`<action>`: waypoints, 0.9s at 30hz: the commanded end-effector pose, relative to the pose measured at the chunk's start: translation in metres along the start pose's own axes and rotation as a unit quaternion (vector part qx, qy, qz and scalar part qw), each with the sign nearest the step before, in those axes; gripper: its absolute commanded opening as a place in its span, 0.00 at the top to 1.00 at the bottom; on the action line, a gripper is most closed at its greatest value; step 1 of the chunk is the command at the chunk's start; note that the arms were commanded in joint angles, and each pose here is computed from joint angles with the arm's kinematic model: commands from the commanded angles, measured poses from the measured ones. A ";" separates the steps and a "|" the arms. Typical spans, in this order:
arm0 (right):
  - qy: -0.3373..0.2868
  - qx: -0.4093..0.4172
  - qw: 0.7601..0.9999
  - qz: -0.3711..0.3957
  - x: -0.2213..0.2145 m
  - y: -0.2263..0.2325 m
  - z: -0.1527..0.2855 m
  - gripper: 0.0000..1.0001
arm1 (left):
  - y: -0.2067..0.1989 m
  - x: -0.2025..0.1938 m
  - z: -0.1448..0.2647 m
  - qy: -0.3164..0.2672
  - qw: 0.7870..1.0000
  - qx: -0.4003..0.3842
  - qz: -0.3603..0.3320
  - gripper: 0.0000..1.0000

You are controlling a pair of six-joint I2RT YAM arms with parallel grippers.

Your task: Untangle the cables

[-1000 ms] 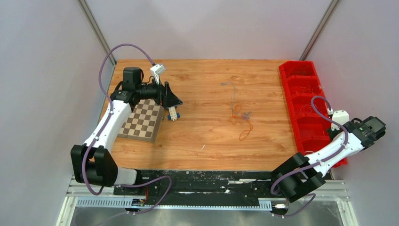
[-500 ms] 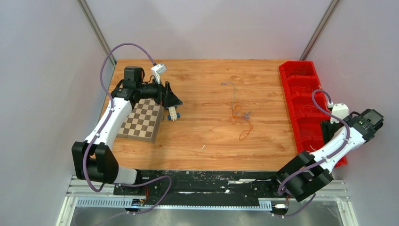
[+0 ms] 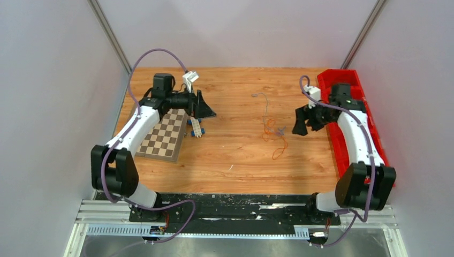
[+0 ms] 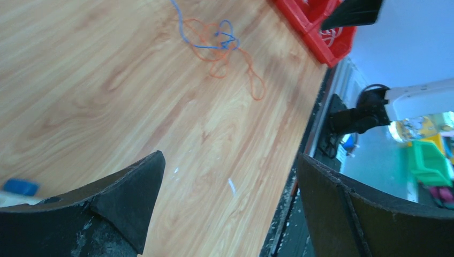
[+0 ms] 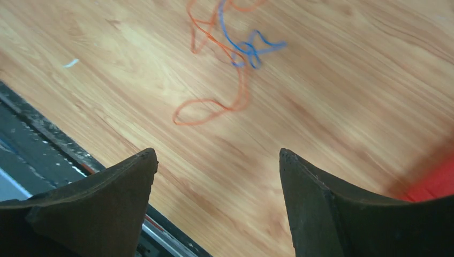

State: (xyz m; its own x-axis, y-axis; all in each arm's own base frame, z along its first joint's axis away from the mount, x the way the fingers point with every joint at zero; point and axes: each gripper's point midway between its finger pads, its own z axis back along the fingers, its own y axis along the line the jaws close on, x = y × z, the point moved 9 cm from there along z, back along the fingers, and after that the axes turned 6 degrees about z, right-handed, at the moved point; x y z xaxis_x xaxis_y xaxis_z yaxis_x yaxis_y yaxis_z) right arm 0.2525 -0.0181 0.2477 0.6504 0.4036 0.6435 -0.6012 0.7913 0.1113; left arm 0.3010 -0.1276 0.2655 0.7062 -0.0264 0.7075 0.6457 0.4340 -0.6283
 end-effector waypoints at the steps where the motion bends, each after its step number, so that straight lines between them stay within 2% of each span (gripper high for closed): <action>1: -0.027 0.067 0.997 -0.020 0.028 0.001 -0.050 0.19 | 0.003 0.004 -0.055 0.030 0.998 -0.052 0.010 0.00; 2: -0.023 0.075 0.997 -0.016 0.033 -0.001 -0.060 0.20 | -0.003 0.010 -0.068 0.037 0.997 -0.063 0.012 0.01; 5: -0.001 0.094 0.995 -0.022 0.044 -0.014 -0.096 0.23 | 0.015 0.008 -0.110 0.056 0.994 -0.081 0.040 0.07; 9: -0.006 0.099 0.995 -0.030 0.066 -0.026 -0.132 0.25 | 0.029 0.019 -0.151 0.037 0.994 -0.084 0.055 0.10; 13: -0.018 0.088 0.995 -0.044 0.088 -0.030 -0.165 0.27 | 0.046 0.026 -0.176 0.027 0.989 -0.088 0.113 0.10; 18: -0.025 0.099 0.992 -0.072 0.111 -0.042 -0.204 0.32 | 0.056 0.021 -0.184 0.030 0.988 -0.083 0.127 0.10; 23: -0.004 0.117 0.988 -0.100 0.103 -0.047 -0.241 0.39 | 0.055 0.012 -0.177 0.029 0.990 -0.066 0.118 0.06; 26: 0.004 0.128 0.985 -0.115 0.097 -0.048 -0.253 0.50 | 0.049 0.011 -0.169 0.026 0.993 -0.056 0.100 0.02; 27: 0.003 0.135 0.983 -0.121 0.098 -0.047 -0.254 0.57 | 0.045 0.013 -0.166 0.024 0.994 -0.055 0.093 0.02</action>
State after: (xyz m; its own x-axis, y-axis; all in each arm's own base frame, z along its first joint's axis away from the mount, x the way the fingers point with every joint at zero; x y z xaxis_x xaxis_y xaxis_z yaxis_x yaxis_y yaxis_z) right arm 0.4519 0.0941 0.1116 0.7780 0.2793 0.5628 -0.5527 0.7303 0.4015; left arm 0.3930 -0.2624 0.1595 0.8928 -0.0122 0.4502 0.4273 0.3391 -0.8381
